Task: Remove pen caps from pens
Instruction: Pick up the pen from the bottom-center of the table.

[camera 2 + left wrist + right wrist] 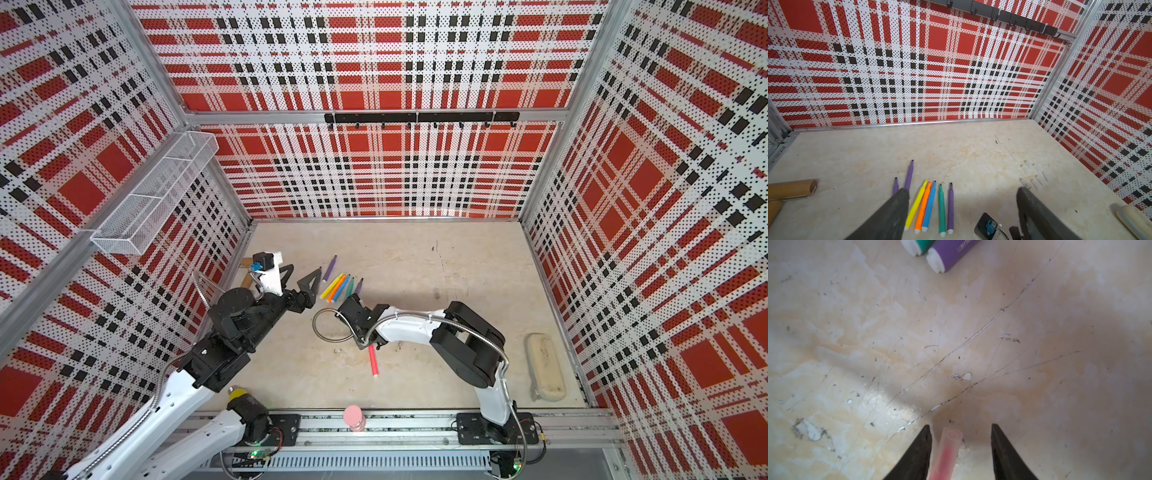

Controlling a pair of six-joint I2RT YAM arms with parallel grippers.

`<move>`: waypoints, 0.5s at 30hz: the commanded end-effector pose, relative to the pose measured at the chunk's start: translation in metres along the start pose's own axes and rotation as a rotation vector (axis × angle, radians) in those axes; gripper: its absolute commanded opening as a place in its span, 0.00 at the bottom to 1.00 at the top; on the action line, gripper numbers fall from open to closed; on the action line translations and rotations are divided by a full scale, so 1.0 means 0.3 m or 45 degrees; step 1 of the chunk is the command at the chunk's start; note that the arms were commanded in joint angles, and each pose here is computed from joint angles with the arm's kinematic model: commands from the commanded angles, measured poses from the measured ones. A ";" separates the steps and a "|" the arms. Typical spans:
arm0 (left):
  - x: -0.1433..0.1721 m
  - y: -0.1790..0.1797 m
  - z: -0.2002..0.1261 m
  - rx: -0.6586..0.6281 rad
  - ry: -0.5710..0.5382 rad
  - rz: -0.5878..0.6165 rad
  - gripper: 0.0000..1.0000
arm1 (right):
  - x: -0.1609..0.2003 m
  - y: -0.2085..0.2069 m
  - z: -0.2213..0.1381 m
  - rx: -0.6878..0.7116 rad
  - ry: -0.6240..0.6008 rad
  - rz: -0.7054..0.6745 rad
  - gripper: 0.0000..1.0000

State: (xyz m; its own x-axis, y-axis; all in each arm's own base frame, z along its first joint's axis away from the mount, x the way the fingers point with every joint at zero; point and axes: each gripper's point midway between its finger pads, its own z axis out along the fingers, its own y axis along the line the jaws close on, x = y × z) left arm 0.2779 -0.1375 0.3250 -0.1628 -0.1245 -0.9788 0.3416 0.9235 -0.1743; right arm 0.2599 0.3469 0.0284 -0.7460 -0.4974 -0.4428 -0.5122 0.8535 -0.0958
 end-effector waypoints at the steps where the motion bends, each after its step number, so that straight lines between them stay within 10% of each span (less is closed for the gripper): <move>1: -0.006 0.006 -0.007 -0.015 -0.022 0.015 0.85 | -0.022 0.029 -0.032 -0.050 -0.047 0.046 0.46; 15: -0.027 0.009 -0.020 -0.025 -0.051 0.025 0.90 | -0.011 0.041 -0.035 -0.045 -0.048 0.039 0.11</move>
State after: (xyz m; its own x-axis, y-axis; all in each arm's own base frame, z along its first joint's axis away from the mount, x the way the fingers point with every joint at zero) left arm 0.2774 -0.1333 0.3277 -0.1466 -0.1177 -0.9822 0.3267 0.9314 -0.1604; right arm 0.2488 0.3511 0.0238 -0.7571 -0.4860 -0.4365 -0.5089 0.8578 -0.0723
